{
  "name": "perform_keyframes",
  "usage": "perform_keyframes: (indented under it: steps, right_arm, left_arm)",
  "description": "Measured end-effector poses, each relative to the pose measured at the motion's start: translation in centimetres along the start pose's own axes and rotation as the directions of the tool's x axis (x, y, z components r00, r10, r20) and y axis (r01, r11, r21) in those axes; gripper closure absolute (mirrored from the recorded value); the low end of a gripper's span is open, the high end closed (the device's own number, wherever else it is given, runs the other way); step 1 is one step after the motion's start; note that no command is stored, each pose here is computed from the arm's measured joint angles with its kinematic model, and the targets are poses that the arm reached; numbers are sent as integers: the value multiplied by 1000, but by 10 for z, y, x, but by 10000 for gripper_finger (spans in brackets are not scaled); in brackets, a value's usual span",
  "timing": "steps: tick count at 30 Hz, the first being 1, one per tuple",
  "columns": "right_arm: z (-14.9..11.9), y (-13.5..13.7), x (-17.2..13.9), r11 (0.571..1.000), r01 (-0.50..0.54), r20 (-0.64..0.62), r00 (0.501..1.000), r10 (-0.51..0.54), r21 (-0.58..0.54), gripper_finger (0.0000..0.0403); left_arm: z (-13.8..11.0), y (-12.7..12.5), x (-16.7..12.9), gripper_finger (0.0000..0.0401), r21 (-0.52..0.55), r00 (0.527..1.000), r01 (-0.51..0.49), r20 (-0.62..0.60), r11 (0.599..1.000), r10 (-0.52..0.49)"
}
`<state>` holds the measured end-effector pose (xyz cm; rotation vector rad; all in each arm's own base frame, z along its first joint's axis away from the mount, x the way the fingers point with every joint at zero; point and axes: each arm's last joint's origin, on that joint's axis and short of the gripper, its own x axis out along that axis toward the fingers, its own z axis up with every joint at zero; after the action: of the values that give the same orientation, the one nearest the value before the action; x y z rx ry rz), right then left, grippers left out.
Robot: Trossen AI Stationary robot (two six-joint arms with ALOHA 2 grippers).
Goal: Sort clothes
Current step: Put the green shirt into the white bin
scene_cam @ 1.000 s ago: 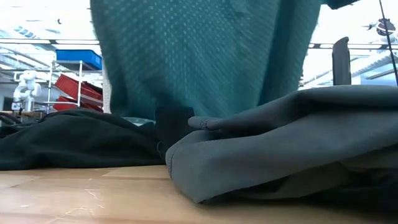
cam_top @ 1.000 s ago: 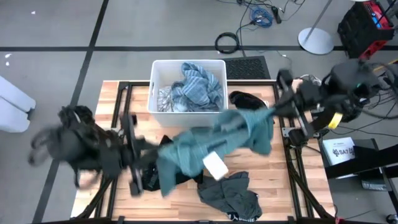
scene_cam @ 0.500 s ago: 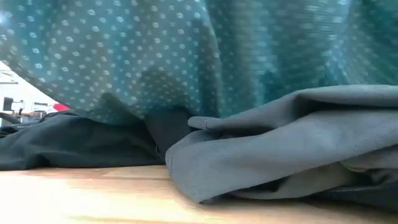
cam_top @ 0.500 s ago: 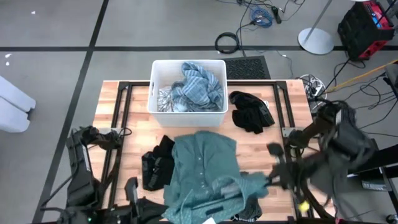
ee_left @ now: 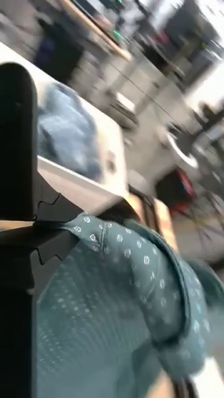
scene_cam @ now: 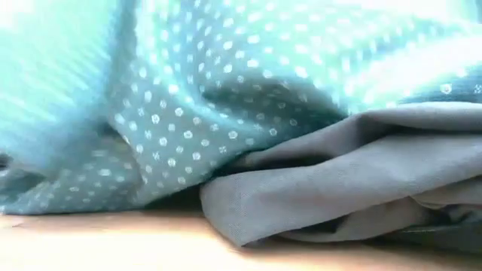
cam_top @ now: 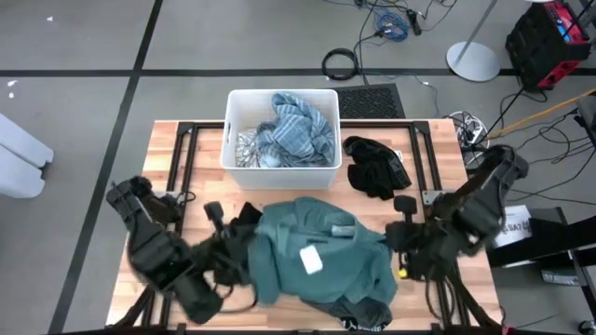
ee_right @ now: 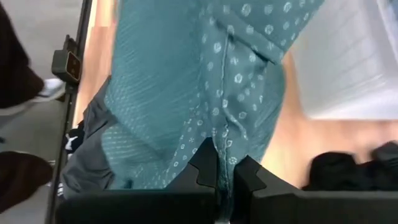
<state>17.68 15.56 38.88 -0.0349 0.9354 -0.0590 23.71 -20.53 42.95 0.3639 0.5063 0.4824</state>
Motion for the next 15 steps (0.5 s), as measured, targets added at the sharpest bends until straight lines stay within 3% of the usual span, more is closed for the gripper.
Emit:
perform_keyframes:
  steps: [3, 9, 15]
  right_arm:
    - [-17, -23, 15, 996, -54, 2, 999, 54, 64, 403]
    - [-59, -64, 56, 977, -113, 45, 993, 107, 180, 403]
    - [-92, -90, 95, 957, -133, 41, 991, 127, 258, 403]
  left_arm:
    - [-12, 1, 22, 399, -19, 995, -75, -65, 997, 74]
    - [-53, -7, 71, 400, 23, 959, -120, -256, 992, 122]
    - [-103, -36, 118, 400, 12, 917, -47, -396, 999, 47]
